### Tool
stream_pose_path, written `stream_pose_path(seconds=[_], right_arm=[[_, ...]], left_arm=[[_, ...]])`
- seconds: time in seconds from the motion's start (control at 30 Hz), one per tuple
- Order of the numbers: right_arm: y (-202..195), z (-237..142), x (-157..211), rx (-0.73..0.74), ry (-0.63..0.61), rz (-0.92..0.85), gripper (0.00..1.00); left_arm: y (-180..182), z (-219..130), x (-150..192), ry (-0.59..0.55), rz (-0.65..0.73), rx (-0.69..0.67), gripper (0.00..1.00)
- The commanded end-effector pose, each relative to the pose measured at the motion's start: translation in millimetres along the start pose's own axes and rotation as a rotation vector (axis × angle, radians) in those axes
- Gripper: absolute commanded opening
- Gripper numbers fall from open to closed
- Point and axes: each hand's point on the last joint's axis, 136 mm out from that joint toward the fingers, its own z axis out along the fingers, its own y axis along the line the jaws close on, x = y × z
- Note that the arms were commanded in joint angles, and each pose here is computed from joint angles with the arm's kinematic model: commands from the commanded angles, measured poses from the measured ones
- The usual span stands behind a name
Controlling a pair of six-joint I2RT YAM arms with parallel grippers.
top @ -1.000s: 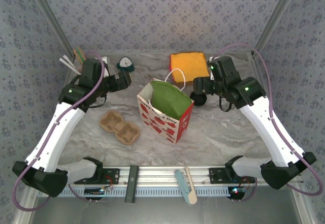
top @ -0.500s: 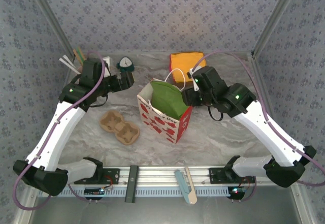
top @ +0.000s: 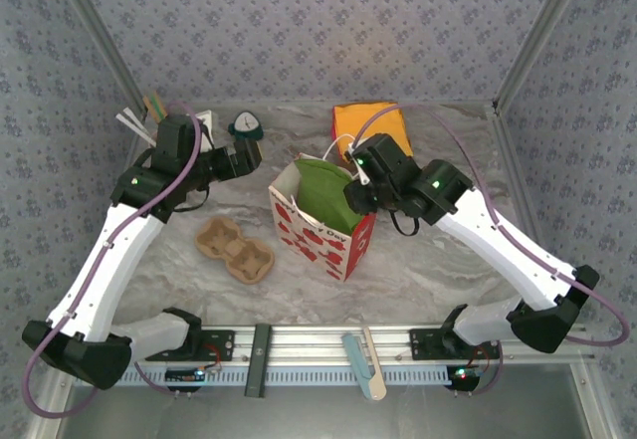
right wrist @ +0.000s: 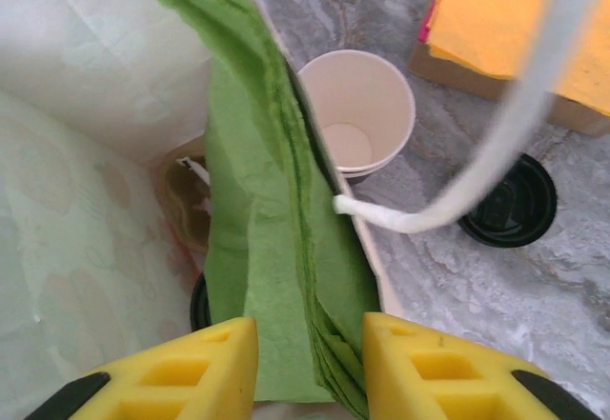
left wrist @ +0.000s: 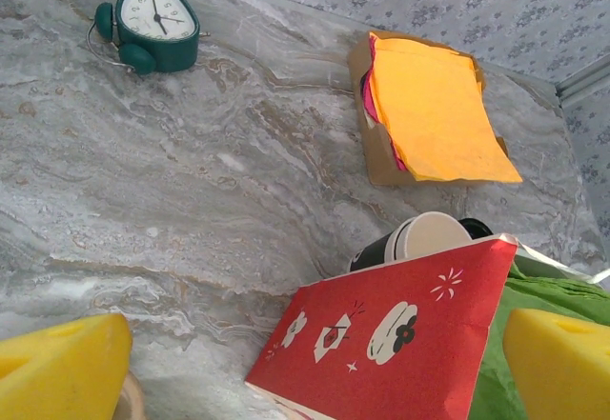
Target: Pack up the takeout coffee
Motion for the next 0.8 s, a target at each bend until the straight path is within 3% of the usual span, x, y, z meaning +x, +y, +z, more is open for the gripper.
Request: stream_pose_path(seconds=[0.0, 0.27, 0.43, 0.67, 0.77], right_arm=[[15, 3, 4, -0.052, 0.016, -0.017, 0.36], [51, 6, 15, -0.167, 0.056, -0.076, 0.39], [47, -17, 5, -0.165, -0.001, -0.096, 0.49], [-13, -37, -8, -0.047, -0.091, 0.052, 0.63], [-52, -38, -6, 0.06, -0.131, 0.156, 0.78]], left_arm=[[0, -7, -1, -0.019, -0.012, 0.012, 1.0], [1, -6, 1, -0.013, -0.018, 0.013, 1.0], [3, -5, 4, -0.011, -0.015, 0.004, 1.0], [20, -2, 3, -0.04, 0.017, -0.074, 1.0], [38, 2, 3, -0.061, 0.055, -0.154, 1.0]])
